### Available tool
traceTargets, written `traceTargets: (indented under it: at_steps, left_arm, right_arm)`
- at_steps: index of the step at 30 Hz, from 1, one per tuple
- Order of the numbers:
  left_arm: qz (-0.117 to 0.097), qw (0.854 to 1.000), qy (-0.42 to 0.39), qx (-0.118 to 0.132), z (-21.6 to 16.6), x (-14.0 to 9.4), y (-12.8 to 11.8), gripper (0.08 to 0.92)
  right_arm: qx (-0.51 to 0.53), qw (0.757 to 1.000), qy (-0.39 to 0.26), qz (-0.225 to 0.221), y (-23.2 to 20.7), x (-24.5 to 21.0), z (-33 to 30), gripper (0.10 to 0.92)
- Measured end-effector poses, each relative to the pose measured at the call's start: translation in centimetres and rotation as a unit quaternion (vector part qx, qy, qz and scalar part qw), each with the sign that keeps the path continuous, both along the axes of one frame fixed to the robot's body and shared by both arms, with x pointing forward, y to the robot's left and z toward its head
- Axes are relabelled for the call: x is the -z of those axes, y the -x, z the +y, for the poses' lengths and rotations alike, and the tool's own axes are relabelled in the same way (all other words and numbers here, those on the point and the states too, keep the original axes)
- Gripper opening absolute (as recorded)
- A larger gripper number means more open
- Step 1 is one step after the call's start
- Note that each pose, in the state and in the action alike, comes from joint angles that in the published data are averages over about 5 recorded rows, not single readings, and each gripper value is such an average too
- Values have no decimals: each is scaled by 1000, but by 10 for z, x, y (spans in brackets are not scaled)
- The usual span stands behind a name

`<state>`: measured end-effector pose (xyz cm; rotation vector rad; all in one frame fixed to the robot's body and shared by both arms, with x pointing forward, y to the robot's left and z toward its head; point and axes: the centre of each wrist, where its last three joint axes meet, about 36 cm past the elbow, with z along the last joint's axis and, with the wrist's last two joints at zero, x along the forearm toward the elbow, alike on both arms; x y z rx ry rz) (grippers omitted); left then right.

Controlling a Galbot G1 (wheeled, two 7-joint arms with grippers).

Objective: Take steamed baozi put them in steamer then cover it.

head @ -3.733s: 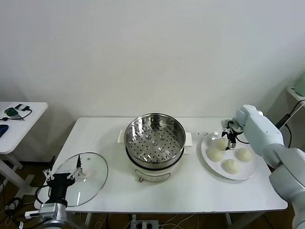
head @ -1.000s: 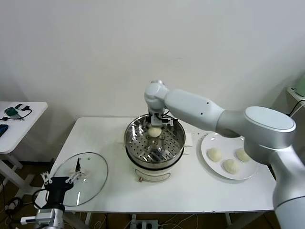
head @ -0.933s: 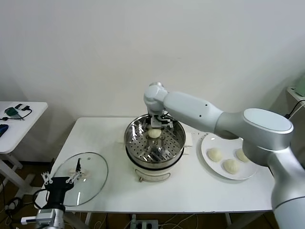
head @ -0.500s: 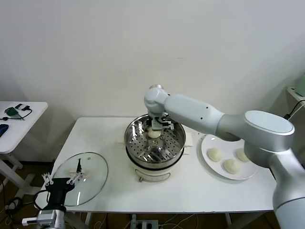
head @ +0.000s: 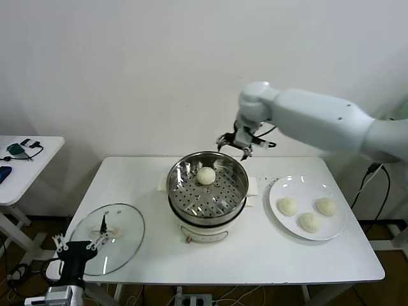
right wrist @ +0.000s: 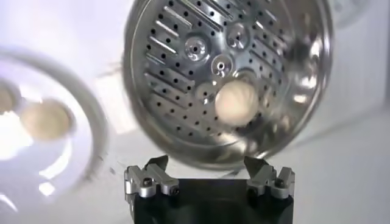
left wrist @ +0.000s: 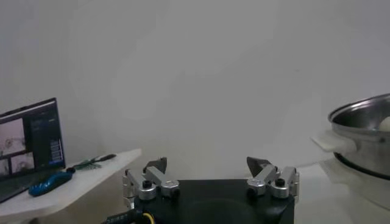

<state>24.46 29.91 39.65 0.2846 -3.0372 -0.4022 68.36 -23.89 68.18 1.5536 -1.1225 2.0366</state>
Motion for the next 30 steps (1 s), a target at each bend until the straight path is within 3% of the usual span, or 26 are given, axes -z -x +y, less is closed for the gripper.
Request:
traceTargets:
  at_steps: [6,12,19,30]
  left_arm:
    - [0,1000,-2,2,-2,-1,2,823]
    - [2,1000,-3,3,-4,1,2,823]
    - [8,1000,-8,3,-4,4,6,823]
    - [13,1000,-14,-3,1,4,12,823]
  right_arm:
    - [161,985,-44,44,11,39,-74,823]
    - [256,961,-57,93,18,89,-117,823]
    - [319,937,-54,131,20,146,-145,823]
    - [360,918,-44,158,11,204,-153,823]
